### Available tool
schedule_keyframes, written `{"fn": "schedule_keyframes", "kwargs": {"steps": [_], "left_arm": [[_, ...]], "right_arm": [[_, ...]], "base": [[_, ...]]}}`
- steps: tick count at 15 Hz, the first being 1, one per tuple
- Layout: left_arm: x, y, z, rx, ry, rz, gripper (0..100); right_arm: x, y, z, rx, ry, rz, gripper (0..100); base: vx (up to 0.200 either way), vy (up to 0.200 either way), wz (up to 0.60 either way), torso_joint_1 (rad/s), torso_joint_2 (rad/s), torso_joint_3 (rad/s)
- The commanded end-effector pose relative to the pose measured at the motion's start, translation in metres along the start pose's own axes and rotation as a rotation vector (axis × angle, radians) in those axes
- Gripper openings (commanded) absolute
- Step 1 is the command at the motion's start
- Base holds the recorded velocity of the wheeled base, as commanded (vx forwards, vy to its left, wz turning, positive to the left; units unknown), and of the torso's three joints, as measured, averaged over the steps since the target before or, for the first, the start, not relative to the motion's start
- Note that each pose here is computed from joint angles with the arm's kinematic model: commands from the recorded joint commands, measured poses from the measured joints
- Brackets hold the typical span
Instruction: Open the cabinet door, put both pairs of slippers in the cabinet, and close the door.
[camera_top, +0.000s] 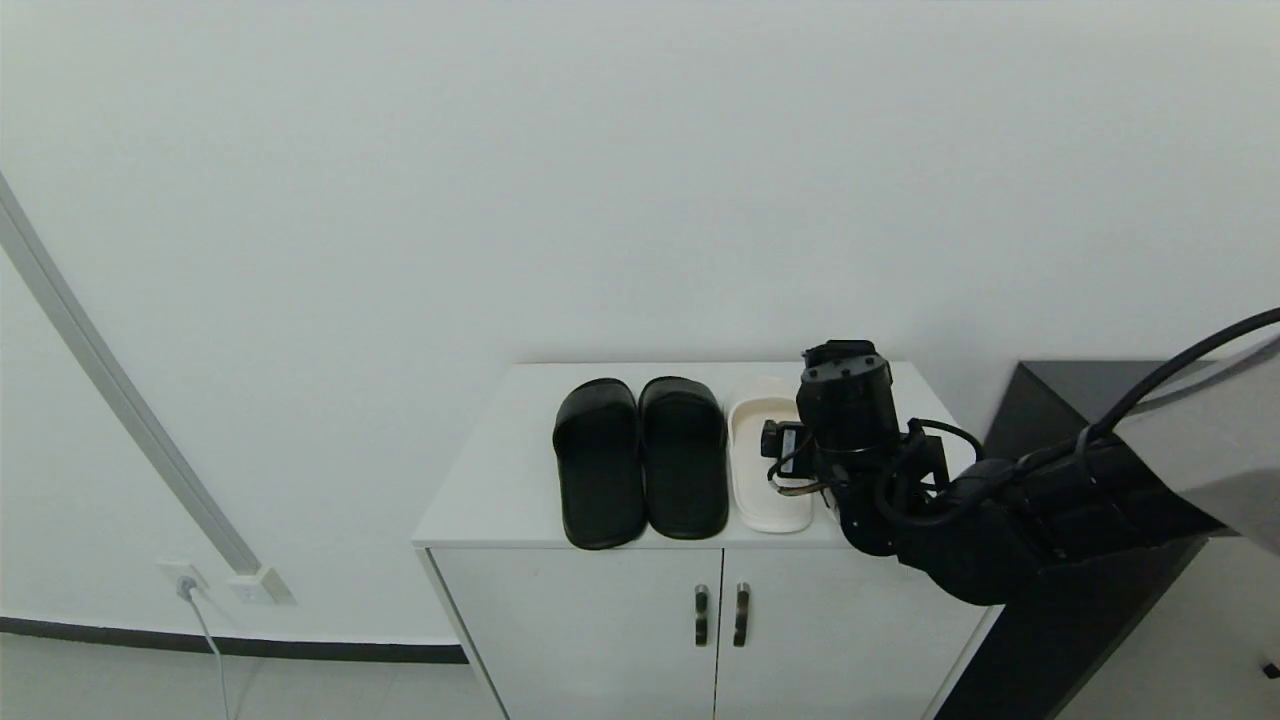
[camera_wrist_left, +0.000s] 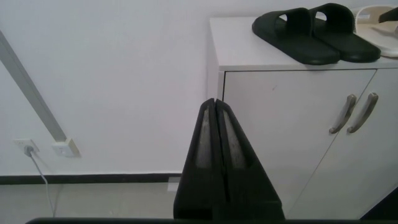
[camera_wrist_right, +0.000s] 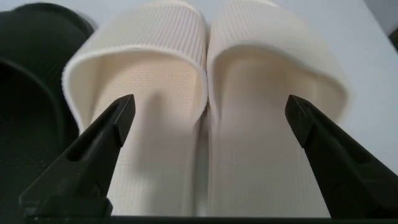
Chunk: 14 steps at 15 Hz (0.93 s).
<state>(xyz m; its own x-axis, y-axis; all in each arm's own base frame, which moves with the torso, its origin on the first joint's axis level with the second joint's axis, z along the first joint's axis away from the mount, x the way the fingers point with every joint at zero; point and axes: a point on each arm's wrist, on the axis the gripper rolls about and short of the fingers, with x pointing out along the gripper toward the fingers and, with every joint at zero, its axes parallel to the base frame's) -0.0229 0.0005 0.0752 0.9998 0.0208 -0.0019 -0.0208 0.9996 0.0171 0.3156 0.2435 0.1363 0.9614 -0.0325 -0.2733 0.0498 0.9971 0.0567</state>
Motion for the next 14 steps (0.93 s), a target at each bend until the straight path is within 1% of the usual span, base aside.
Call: {"fn": "schedule_keyframes", "kwargs": {"steps": [1, 6, 11, 12, 14], "left_arm": [[0.0, 0.0, 0.0, 0.0, 0.001, 0.001, 0], [0.0, 0.0, 0.0, 0.0, 0.001, 0.001, 0], [0.0, 0.0, 0.0, -0.002, 0.001, 0.001, 0], [0.0, 0.0, 0.0, -0.002, 0.001, 0.001, 0], [0.0, 0.0, 0.0, -0.002, 0.001, 0.001, 0]], "right_arm": [[0.02, 0.003, -0.006, 0.004, 0.004, 0.004, 100], [0.045, 0.001, -0.007, -0.021, -0.054, 0.018, 100], [0.053, 0.0, -0.007, -0.017, -0.053, 0.028, 100], [0.053, 0.0, -0.007, -0.018, -0.055, 0.026, 0], [0.052, -0.001, -0.005, -0.014, -0.058, 0.026, 0]], "base": [[0.0, 0.0, 0.0, 0.0, 0.0, 0.0], [0.0, 0.0, 0.0, 0.0, 0.0, 0.0], [0.0, 0.0, 0.0, 0.0, 0.0, 0.0], [0.0, 0.0, 0.0, 0.0, 0.0, 0.0], [0.0, 0.0, 0.0, 0.0, 0.0, 0.0]]}}
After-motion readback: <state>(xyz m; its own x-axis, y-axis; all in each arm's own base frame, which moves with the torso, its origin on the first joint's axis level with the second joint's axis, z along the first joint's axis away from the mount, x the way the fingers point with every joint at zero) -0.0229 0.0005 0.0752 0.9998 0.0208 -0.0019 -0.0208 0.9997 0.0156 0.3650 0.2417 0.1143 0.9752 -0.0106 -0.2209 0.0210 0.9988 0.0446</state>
